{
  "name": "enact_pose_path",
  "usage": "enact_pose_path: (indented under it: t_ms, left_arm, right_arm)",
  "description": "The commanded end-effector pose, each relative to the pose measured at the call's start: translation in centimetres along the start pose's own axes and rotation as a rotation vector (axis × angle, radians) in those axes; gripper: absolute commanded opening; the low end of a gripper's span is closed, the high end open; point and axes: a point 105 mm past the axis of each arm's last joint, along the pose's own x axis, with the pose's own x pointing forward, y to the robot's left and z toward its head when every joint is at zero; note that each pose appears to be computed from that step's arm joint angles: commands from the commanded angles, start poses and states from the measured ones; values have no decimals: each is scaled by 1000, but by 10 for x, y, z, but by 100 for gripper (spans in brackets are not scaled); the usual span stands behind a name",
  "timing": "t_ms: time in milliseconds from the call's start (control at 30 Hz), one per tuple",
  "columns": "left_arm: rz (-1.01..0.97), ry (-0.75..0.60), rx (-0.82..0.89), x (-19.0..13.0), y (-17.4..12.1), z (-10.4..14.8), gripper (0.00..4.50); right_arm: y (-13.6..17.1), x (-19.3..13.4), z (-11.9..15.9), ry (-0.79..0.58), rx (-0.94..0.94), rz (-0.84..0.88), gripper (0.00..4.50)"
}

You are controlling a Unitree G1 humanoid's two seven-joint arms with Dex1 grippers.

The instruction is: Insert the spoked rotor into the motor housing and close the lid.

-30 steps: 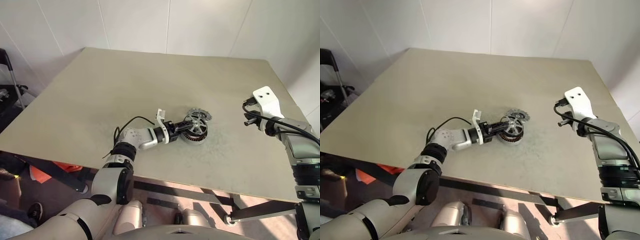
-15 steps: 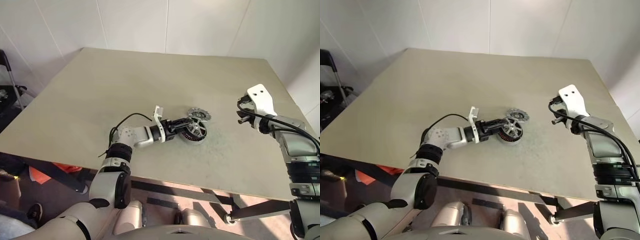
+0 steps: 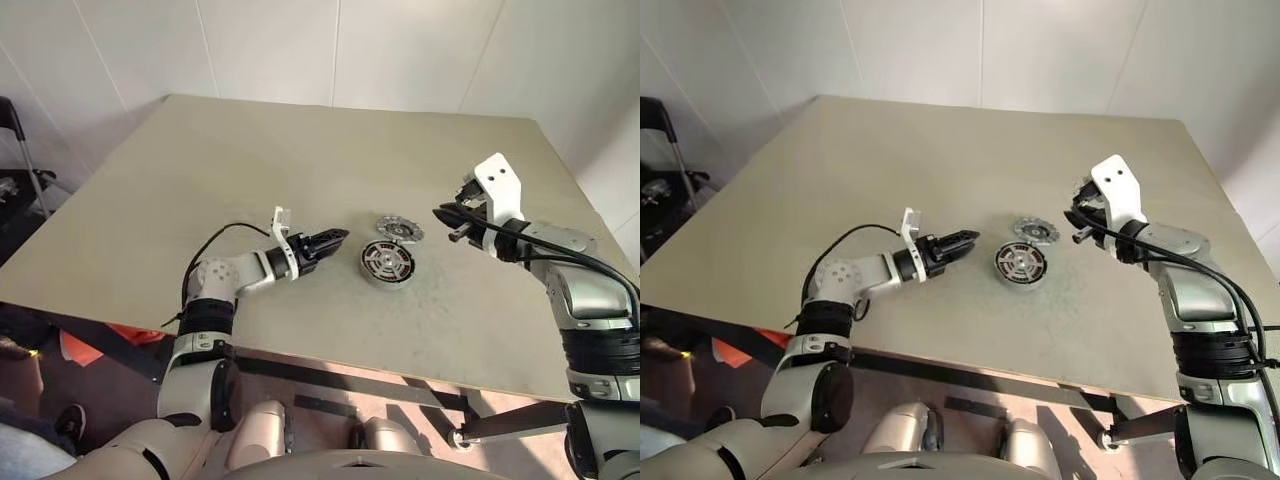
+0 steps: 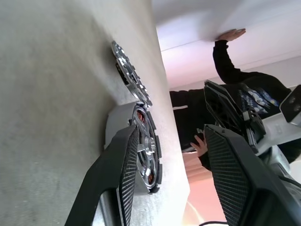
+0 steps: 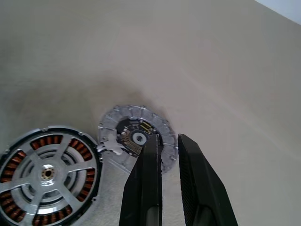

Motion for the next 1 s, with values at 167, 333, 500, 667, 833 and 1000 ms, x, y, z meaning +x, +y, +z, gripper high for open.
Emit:
enact_pose_path:
  t_ms: [167, 333, 500, 667, 833, 1000]
  left_arm:
    - [73, -158, 177, -19, 1, 37, 234]
    - [109, -191, 196, -23, 7, 43, 234]
    - [126, -232, 195, -25, 9, 51, 234]
    - [149, -220, 225, -25, 14, 47, 234]
    - [256, -174, 484, -29, 28, 42, 234]
    - [276, -153, 568, -30, 33, 41, 237]
  right_arm:
    - [56, 18, -16, 22, 70, 146, 64]
    - [75, 34, -54, 137, 150, 159, 64]
    - [69, 41, -63, 169, 148, 119, 64]
    - [61, 26, -14, 6, 41, 174, 64]
    - [50, -1, 3, 16, -264, 276, 64]
    - [32, -20, 2, 126, -573, 354, 182]
